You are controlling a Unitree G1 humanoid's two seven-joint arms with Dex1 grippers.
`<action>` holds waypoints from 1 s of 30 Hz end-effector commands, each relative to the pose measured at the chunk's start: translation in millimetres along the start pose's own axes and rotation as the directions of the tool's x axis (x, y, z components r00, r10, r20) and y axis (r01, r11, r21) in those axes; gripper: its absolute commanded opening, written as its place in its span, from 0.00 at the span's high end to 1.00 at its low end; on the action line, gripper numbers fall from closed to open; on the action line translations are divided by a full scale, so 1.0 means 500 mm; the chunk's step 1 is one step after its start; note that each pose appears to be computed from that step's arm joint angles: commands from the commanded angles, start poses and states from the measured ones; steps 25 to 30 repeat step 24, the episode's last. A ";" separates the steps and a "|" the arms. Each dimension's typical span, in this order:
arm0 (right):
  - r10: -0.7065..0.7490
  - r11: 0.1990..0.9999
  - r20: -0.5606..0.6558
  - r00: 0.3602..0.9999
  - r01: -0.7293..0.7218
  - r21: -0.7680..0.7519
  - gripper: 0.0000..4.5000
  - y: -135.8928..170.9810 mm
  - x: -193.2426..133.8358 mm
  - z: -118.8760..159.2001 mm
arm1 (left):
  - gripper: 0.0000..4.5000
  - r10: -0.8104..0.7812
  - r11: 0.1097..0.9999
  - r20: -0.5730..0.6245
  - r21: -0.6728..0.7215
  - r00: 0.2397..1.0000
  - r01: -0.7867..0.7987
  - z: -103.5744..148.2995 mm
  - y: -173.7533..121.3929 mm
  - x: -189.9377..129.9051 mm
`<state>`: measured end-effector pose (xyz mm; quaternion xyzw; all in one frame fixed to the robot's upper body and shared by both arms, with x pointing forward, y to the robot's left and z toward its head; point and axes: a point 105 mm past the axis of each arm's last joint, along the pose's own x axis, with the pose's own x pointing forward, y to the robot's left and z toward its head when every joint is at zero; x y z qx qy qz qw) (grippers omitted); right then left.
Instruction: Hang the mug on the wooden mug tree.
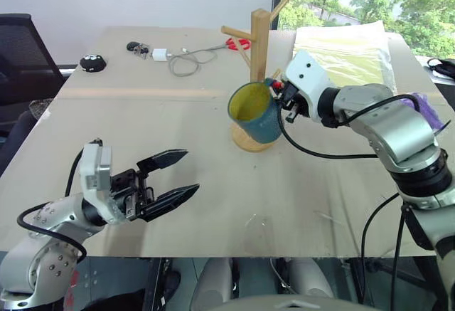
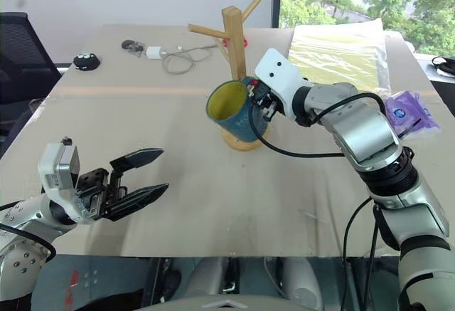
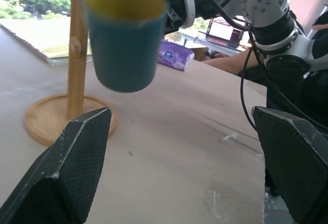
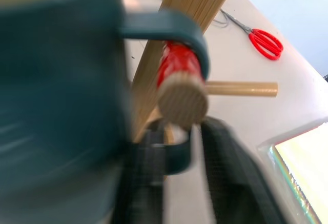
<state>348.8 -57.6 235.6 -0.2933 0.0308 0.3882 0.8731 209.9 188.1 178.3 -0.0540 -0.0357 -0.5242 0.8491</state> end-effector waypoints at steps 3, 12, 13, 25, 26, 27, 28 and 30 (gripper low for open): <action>0.057 0.998 0.157 0.986 -0.055 -0.015 0.38 0.010 -0.076 0.036 | 0.00 0.031 0.999 0.012 0.032 0.999 -0.032 0.014 -0.007 0.022; 0.062 0.982 0.187 0.980 -0.093 0.163 0.33 0.023 -0.231 -0.058 | 0.00 0.173 0.985 -0.153 0.056 0.973 -0.166 -0.046 0.020 0.015; 0.043 0.975 0.163 0.986 -0.077 0.210 0.25 0.028 -0.249 -0.085 | 0.00 0.182 0.983 -0.171 0.063 0.968 -0.174 -0.051 0.022 0.011; -0.086 0.929 -0.086 0.993 0.111 0.354 0.03 0.125 -0.339 -0.288 | 0.00 0.179 0.984 -0.274 0.034 0.945 -0.177 -0.086 0.035 -0.011; -0.086 0.929 -0.086 0.993 0.111 0.354 0.03 0.125 -0.339 -0.288 | 0.00 0.179 0.984 -0.274 0.034 0.945 -0.177 -0.086 0.035 -0.011; -0.086 0.929 -0.086 0.993 0.111 0.354 0.03 0.125 -0.339 -0.288 | 0.00 0.179 0.984 -0.274 0.034 0.945 -0.177 -0.086 0.035 -0.011; -0.086 0.929 -0.086 0.993 0.111 0.354 0.03 0.125 -0.339 -0.288 | 0.00 0.179 0.984 -0.274 0.034 0.945 -0.177 -0.086 0.035 -0.011; -0.086 0.929 -0.086 0.993 0.111 0.354 0.03 0.125 -0.339 -0.288 | 0.00 0.179 0.984 -0.274 0.034 0.945 -0.177 -0.086 0.035 -0.011</action>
